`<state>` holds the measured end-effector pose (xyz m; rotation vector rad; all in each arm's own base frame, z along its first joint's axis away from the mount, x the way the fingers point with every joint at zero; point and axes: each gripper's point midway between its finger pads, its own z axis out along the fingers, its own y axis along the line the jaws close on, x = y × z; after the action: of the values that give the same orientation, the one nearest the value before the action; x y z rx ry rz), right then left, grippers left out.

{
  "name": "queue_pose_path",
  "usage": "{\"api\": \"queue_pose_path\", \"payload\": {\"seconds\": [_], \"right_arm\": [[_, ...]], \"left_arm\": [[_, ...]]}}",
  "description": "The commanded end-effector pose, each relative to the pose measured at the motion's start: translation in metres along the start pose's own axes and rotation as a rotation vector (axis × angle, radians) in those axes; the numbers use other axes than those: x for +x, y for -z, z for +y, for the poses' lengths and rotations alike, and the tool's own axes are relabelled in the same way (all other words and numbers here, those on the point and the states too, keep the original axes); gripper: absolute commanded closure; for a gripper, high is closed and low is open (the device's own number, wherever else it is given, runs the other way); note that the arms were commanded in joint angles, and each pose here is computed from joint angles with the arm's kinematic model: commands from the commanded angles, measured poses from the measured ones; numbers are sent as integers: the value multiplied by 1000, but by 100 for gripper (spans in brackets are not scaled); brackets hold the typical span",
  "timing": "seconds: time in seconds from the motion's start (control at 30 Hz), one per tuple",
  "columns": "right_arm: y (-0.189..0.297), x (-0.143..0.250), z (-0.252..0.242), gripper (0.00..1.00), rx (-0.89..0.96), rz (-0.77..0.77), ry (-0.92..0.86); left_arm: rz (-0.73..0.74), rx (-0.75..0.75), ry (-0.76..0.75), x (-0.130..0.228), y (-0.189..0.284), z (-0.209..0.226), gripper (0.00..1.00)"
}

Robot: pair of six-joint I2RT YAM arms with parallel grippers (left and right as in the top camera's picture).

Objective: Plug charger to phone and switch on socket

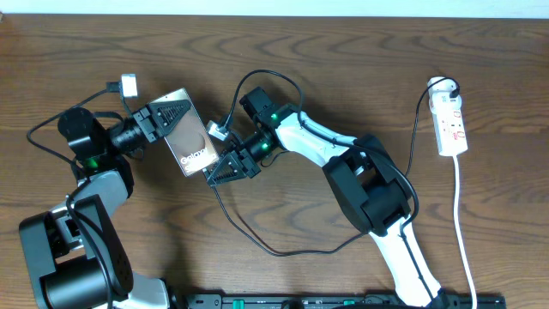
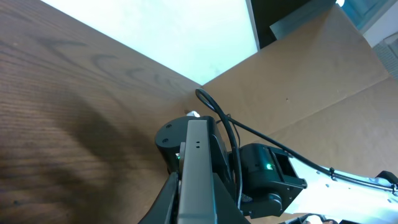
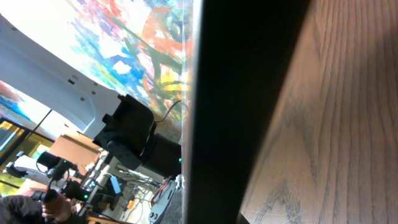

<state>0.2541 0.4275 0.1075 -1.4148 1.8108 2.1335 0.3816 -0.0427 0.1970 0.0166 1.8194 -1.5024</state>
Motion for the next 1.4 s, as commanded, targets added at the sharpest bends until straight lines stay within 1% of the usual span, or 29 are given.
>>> {"api": "queue_pose_path", "payload": {"seconds": [0.0,0.23,0.8,1.37], "right_arm": [[-19,-33,56,99,-86,10,155],[-18,-33,57,99,-97,6,155],[-18,-33,57,99,-95,5,155],[-18,-33,57,99,-95,5,156]], "left_arm": [[113,74,48,27,-16,-17,93],[66,41,47,18,-13,-10,93],[35,26,23,11,-11,-8,93],[-8,1,18,0,2,-3,93]]}}
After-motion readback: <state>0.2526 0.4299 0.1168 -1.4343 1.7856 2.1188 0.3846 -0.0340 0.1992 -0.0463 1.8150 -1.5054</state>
